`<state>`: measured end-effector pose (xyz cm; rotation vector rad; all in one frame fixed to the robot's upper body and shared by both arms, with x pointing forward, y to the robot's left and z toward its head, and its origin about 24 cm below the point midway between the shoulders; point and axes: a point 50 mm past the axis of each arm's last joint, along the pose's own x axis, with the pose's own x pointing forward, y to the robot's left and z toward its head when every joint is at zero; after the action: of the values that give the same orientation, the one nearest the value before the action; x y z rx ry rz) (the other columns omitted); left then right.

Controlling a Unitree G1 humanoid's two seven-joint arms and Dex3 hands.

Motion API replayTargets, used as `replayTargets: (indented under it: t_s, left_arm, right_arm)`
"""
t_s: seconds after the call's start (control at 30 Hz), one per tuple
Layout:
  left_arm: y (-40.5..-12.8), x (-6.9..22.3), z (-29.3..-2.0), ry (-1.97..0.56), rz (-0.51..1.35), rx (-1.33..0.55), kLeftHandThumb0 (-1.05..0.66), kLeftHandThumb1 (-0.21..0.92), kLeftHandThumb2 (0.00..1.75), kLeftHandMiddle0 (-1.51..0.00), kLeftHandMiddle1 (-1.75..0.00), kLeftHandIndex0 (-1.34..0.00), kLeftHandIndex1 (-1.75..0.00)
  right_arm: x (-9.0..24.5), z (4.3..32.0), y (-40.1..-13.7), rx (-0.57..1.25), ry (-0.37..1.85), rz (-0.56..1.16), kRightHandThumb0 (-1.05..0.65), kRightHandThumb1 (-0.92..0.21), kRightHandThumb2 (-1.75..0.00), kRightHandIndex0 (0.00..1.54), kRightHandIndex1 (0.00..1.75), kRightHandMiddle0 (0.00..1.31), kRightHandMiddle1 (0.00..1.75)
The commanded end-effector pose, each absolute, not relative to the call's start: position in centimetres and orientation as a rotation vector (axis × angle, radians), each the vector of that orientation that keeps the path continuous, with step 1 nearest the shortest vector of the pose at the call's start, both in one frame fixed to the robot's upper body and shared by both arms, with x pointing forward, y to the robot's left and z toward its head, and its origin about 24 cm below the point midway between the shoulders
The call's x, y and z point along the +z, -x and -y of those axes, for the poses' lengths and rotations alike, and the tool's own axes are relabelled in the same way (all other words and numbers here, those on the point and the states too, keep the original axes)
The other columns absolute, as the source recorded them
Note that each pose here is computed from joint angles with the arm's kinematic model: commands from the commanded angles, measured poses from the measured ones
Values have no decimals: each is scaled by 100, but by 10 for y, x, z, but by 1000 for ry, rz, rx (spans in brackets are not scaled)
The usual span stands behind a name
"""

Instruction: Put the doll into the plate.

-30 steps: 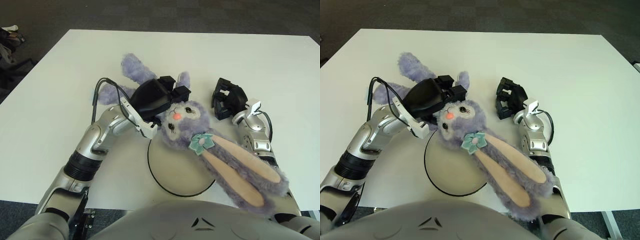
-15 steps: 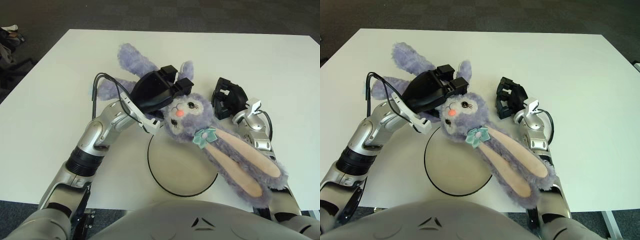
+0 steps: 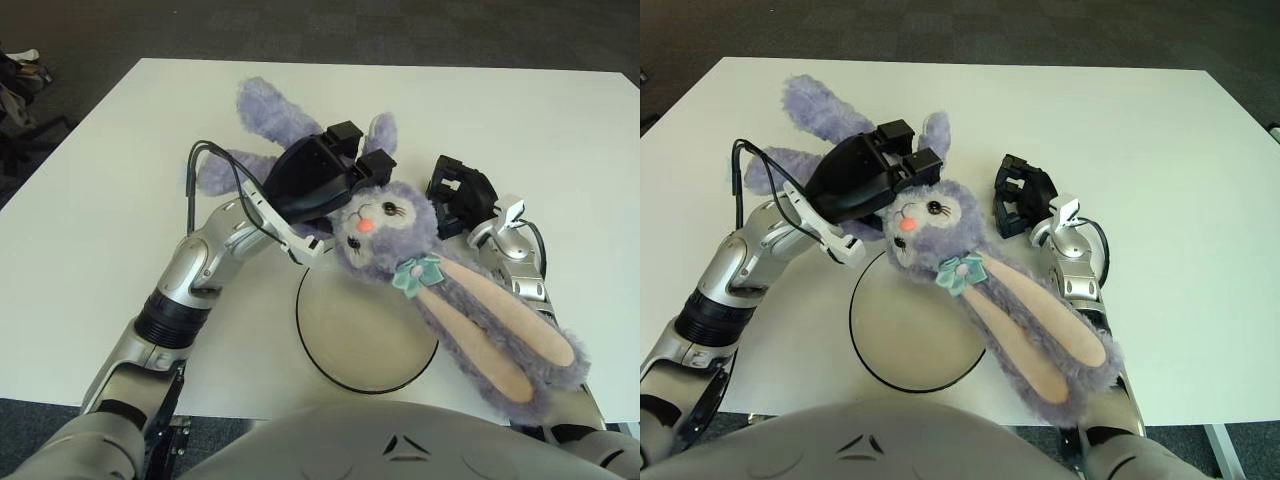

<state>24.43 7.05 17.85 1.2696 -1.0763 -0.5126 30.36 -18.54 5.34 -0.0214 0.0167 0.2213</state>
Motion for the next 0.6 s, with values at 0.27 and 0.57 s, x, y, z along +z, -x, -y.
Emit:
replayTargets:
  t_s: [0.27, 0.57]
  left_arm:
    - [-238, 195, -65, -1257, 1182, -538, -1, 21, 144, -58, -175, -57, -173]
    - [-233, 202, -62, -1235, 1189, -563, -1, 19, 146, -59, -175, -58, -173]
  right_arm:
    - [22, 193, -293, 202, -3, -219, -1, 5, -171, 92, 165, 66, 175]
    - [24, 193, -293, 207, 4, -226, -1, 3, -168, 91, 164, 65, 175]
